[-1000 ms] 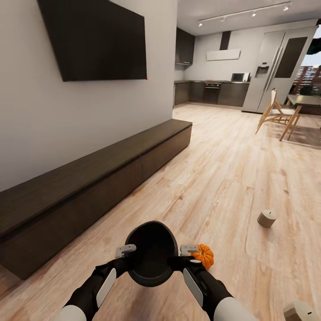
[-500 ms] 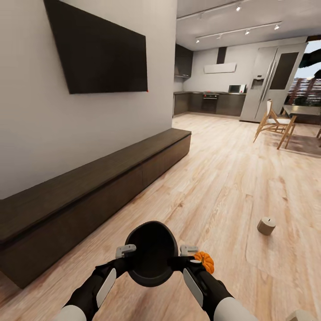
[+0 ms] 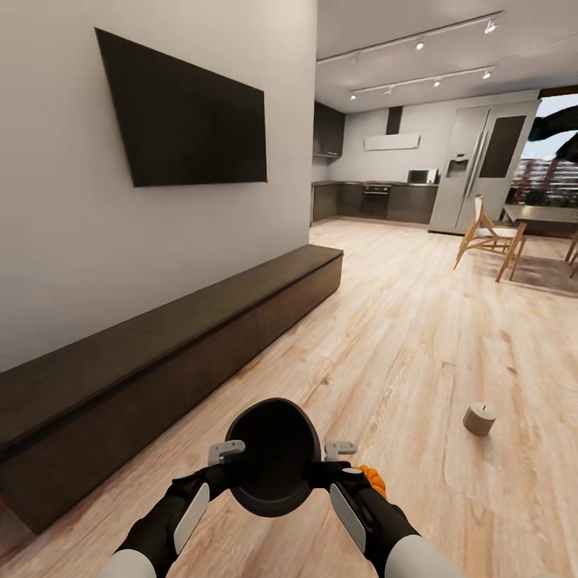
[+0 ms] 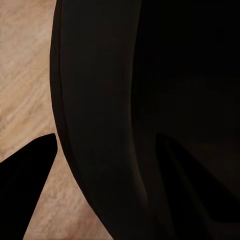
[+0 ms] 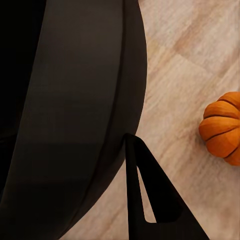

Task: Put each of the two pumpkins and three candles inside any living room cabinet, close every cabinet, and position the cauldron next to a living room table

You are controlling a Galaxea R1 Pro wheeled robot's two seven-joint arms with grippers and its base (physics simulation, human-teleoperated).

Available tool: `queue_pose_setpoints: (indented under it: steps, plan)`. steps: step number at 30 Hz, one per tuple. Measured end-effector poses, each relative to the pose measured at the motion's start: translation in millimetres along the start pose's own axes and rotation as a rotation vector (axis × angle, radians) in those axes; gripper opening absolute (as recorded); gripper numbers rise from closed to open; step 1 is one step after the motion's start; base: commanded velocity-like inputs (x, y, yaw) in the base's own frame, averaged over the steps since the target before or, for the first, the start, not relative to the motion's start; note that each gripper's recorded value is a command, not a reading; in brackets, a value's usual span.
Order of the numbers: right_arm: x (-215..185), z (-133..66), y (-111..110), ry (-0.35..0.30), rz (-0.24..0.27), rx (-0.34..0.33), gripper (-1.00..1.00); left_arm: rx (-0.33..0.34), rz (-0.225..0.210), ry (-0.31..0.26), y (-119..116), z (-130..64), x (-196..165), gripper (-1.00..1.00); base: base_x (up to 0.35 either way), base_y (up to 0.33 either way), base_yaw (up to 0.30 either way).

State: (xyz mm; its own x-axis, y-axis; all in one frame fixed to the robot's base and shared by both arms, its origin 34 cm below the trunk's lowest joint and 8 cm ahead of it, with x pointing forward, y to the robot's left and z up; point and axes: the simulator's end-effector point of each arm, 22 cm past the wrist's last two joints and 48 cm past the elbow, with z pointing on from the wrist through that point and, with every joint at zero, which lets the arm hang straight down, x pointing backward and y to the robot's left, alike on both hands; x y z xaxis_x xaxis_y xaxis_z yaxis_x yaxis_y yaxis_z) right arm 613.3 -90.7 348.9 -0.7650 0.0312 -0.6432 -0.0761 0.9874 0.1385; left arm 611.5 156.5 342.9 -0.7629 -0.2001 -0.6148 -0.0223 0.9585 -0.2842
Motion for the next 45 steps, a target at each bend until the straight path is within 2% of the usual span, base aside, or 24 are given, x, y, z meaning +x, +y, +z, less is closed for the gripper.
queue_pose_setpoints:
  steps: [14,45]
  plan:
    - [-0.5,0.0,0.0,-0.001,-0.001,0.0,-1.0,0.0,-0.001,-0.001,0.0,0.1,-0.3,-1.0,-0.042,0.0,0.0]
    - [-0.8,-0.2,-0.6,0.001,-0.004,0.0,-1.0,0.002,-0.004,0.0,-0.5,0.4,0.2,-1.0,-0.332,0.0,-0.021]
